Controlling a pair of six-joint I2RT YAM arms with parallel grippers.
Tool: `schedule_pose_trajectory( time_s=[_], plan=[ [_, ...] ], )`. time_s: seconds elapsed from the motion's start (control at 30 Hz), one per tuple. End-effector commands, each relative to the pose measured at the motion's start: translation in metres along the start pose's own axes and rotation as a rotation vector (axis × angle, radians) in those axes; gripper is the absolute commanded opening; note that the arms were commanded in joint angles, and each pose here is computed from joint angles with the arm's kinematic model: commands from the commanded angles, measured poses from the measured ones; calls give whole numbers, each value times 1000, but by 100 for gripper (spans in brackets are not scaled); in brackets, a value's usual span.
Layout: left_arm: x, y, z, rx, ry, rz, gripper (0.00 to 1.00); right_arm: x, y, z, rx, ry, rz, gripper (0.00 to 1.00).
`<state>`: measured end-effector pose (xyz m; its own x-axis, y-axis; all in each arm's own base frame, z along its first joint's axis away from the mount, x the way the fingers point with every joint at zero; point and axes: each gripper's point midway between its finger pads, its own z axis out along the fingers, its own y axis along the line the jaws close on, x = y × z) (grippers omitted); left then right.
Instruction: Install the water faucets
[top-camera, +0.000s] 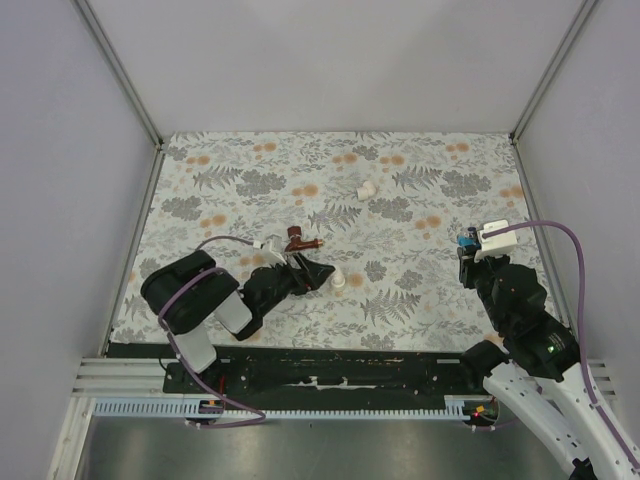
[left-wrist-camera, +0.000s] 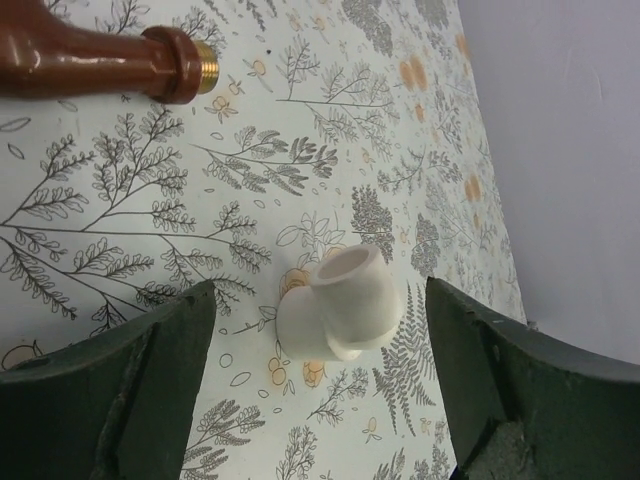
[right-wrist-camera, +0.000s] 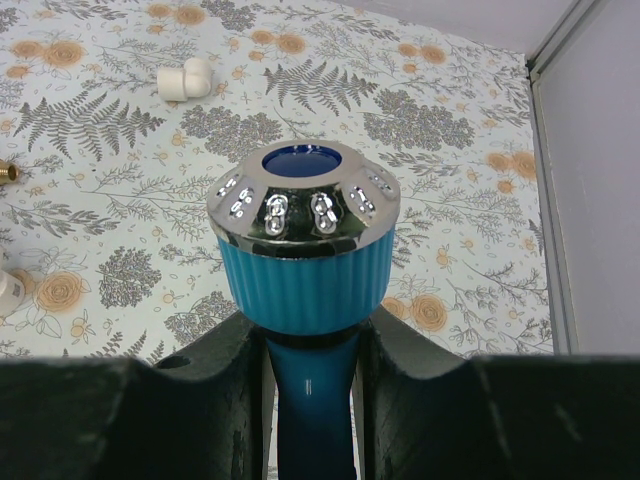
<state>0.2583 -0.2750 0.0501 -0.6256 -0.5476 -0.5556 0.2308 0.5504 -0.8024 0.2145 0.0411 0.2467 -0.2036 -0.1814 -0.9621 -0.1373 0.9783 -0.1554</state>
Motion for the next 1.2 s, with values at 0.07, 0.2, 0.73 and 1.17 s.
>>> schedule_pose_trajectory(
  time_s=[0.07, 0.2, 0.73, 1.17],
  plan=[
    [-44, -62, -10, 209, -80, 199, 89, -11, 1, 2, -5, -49, 3, 0],
    [-46, -59, -11, 61, 64, 369, 93, -11, 1, 2, -5, -50, 4, 0],
    [-114, -119, -80, -18, 302, 998, 98, -11, 7, 5, -31, -44, 1, 0],
    [-69, -137, -48, 282, 625, 1389, 94, -18, 12, 6, -61, -72, 3, 0]
  ],
)
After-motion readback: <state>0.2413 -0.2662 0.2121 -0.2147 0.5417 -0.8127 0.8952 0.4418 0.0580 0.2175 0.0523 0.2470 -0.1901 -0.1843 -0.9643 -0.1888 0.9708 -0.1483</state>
